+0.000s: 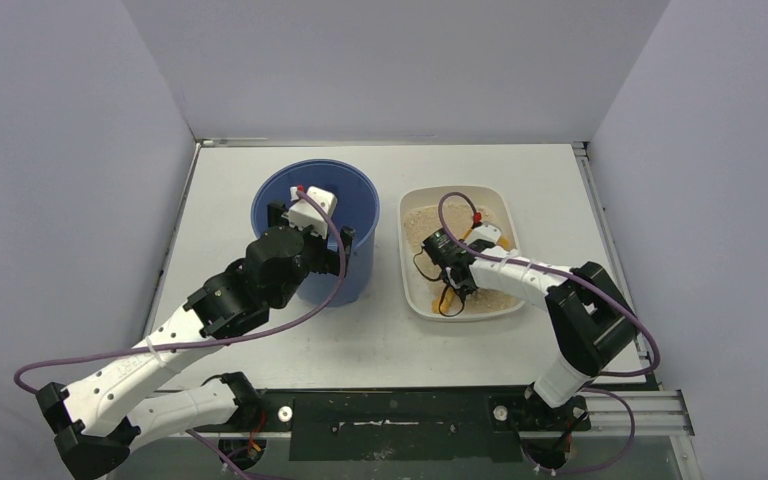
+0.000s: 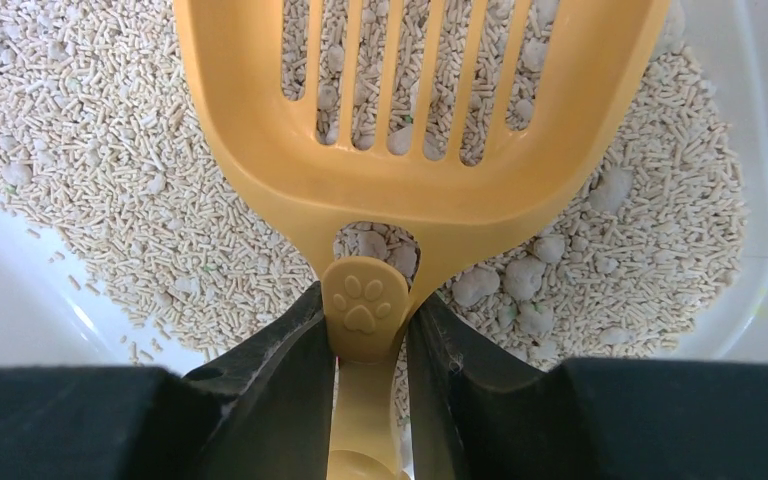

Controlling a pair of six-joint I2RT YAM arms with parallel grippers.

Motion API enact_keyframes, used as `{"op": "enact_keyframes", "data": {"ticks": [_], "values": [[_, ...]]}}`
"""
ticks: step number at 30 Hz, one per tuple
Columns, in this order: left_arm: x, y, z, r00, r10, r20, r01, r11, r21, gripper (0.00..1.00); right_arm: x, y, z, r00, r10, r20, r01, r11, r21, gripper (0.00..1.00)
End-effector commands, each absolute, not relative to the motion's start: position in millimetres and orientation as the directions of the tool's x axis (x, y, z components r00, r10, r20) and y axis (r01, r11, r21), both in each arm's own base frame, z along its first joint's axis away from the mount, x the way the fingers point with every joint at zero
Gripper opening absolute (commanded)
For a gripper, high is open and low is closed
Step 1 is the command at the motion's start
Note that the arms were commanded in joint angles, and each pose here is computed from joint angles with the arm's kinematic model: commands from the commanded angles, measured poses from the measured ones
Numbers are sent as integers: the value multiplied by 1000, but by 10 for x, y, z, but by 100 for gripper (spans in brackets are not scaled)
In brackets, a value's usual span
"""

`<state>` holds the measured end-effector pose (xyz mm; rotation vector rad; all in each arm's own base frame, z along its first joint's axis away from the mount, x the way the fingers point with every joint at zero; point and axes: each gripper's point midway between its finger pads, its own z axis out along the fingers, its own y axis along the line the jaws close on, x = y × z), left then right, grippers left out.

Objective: Clean the litter box

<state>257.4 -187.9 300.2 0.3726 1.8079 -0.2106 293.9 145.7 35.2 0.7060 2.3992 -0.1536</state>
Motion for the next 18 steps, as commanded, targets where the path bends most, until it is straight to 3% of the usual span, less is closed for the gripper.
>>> {"op": "enact_keyframes", "data": {"ticks": [1, 11, 18], "values": [[2616, -1844, 3209, -171, 83, -982, 327, 945, 23, 97, 3041, 1447, 678, -603, 452, -657, 517, 849, 109, 0], [2639, -1715, 3240, -156, 61, -986, 264, 964, 18, 97, 3051, 1380, 1109, -572, 386, -724, 416, 897, 149, 0], [2623, -1687, 3330, -151, 40, -988, 254, 967, 1, 97, 3082, 1483, 1478, -557, 231, -798, 175, 972, 159, 0]]}}
